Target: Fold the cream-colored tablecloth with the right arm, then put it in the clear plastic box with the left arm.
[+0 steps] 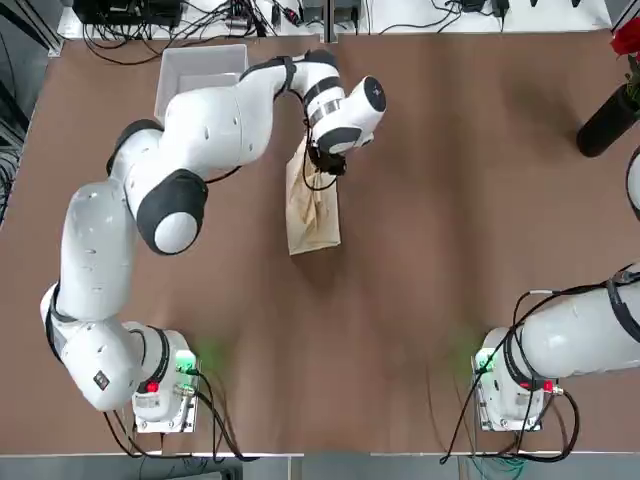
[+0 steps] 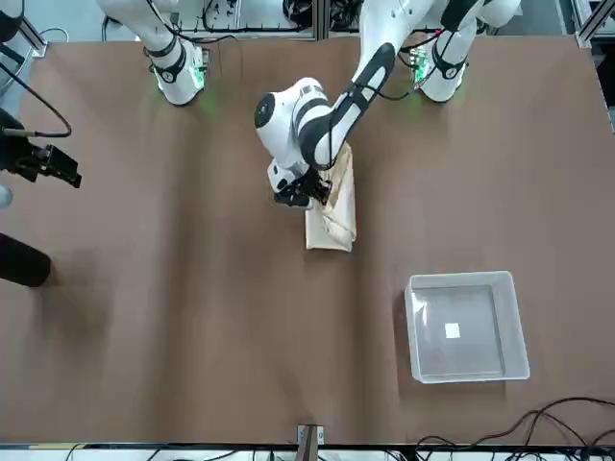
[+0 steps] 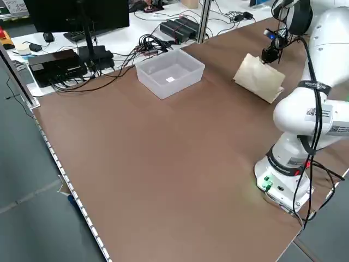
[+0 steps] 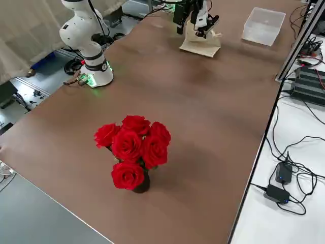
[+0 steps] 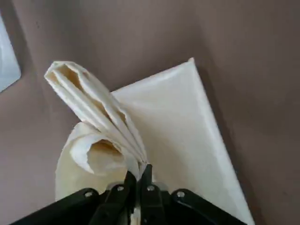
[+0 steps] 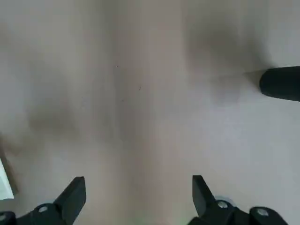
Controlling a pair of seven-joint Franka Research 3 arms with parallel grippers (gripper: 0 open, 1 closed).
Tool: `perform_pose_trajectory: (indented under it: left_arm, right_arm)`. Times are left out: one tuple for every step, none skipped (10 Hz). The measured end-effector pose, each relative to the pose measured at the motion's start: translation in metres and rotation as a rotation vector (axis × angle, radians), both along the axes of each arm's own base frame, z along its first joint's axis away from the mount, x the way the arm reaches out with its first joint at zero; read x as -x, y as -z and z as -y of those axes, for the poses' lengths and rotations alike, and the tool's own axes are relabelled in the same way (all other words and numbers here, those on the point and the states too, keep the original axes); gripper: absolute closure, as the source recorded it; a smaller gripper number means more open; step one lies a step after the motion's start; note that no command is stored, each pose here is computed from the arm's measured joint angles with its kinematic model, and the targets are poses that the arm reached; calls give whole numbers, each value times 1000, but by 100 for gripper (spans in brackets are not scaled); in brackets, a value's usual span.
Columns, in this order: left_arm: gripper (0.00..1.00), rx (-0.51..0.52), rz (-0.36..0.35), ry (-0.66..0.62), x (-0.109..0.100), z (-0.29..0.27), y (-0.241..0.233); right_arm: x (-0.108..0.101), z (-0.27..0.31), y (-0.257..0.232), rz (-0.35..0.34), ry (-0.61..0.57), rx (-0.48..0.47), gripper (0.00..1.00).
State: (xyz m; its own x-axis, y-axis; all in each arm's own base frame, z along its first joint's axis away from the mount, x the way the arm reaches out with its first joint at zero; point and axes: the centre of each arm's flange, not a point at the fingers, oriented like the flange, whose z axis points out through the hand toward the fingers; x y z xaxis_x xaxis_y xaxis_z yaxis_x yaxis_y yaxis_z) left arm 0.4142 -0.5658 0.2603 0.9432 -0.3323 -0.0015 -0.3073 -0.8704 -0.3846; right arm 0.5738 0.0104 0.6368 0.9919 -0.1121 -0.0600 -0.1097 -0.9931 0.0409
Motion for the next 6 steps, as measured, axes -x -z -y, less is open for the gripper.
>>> perform_pose_trajectory:
  left_arm:
    - [92, 28, 7, 3, -1, 4, 4]
    - [90, 51, 12, 5, -1, 7, 9]
    - [78, 64, 12, 8, -2, 9, 14]
    - [64, 71, 11, 7, -3, 9, 15]
    - [47, 89, 16, 6, -5, 11, 13]
    - [31, 121, 26, 2, -9, 15, 6]
  right_arm:
    - [0, 0, 0, 0, 0, 0, 0]
    - [0, 0, 0, 0, 0, 0, 0]
    - [0, 0, 0, 0, 0, 0, 0]
    - [0, 0, 0, 0, 0, 0, 0]
    - [0, 0, 0, 0, 0, 0, 0]
    - [0, 0, 0, 0, 0, 0, 0]
